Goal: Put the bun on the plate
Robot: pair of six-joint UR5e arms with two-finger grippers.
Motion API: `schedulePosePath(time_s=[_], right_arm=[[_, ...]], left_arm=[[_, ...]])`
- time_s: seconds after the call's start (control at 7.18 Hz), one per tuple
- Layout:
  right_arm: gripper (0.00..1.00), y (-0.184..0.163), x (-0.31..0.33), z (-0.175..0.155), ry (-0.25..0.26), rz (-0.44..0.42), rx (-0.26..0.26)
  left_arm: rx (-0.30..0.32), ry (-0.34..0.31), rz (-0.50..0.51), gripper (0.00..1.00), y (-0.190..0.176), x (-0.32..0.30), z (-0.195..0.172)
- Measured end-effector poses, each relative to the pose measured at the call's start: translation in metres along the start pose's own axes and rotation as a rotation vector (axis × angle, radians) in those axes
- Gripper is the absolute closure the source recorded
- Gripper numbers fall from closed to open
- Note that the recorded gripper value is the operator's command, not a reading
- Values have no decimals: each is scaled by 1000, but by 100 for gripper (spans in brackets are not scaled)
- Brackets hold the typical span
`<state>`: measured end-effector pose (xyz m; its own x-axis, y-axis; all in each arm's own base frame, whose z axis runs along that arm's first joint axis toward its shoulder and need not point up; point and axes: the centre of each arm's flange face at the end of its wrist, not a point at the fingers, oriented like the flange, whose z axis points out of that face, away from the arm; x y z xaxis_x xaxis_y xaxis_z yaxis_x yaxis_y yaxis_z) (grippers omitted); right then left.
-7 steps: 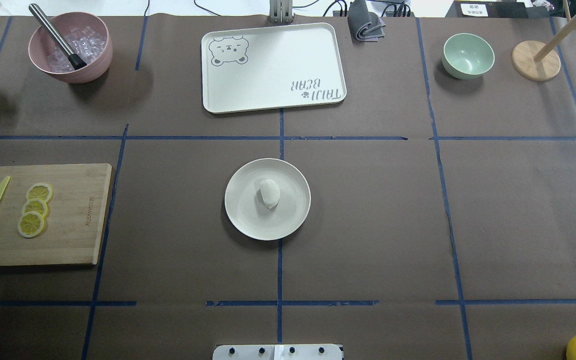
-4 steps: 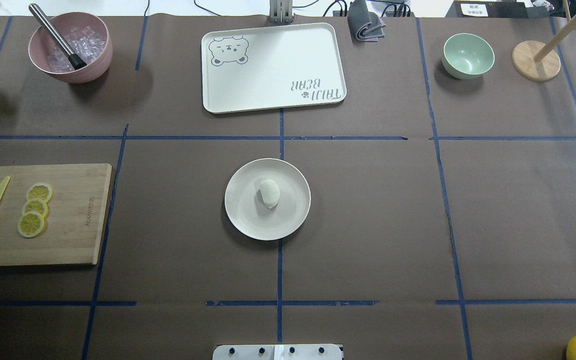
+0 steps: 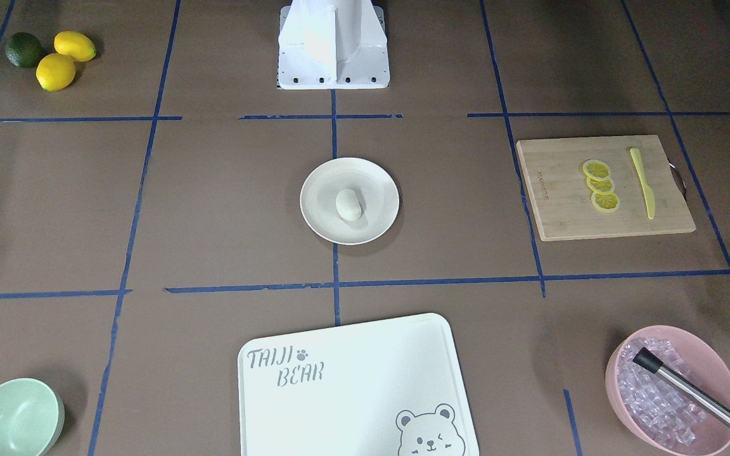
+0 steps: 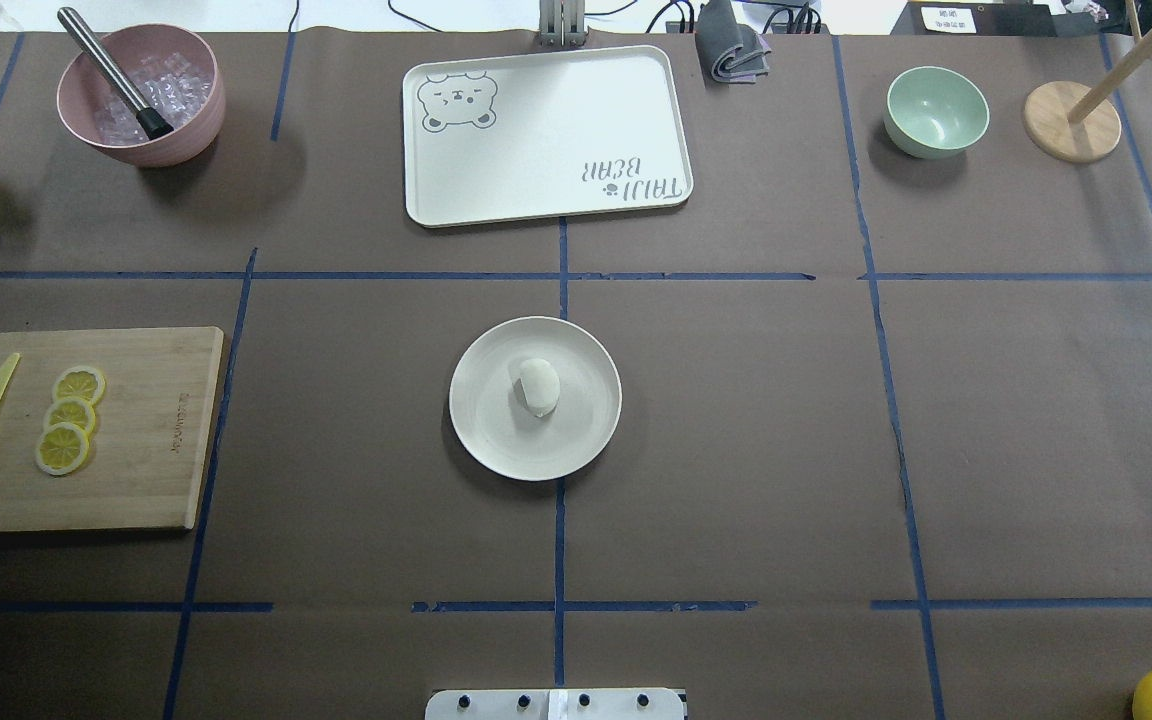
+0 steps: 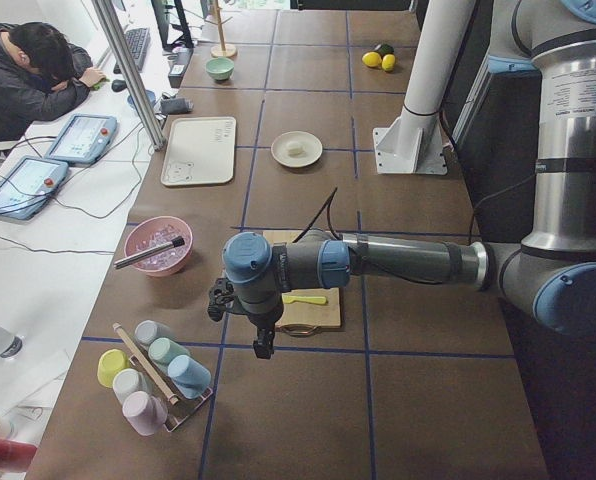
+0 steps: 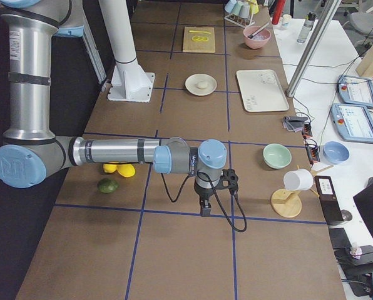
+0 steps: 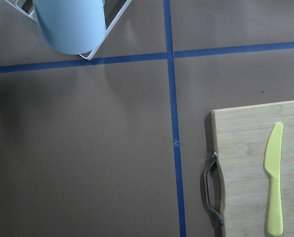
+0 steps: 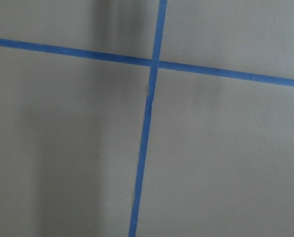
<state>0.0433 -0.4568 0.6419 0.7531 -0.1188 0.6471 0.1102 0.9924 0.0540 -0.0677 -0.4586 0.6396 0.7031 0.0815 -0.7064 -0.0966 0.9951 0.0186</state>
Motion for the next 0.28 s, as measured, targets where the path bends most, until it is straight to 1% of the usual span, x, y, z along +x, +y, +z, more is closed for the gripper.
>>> schedulePosePath(time_s=[0.28], right_arm=[[0, 0, 0, 0, 0, 0, -1]], left_arm=[[-3, 0, -3, 0, 3, -1, 1]])
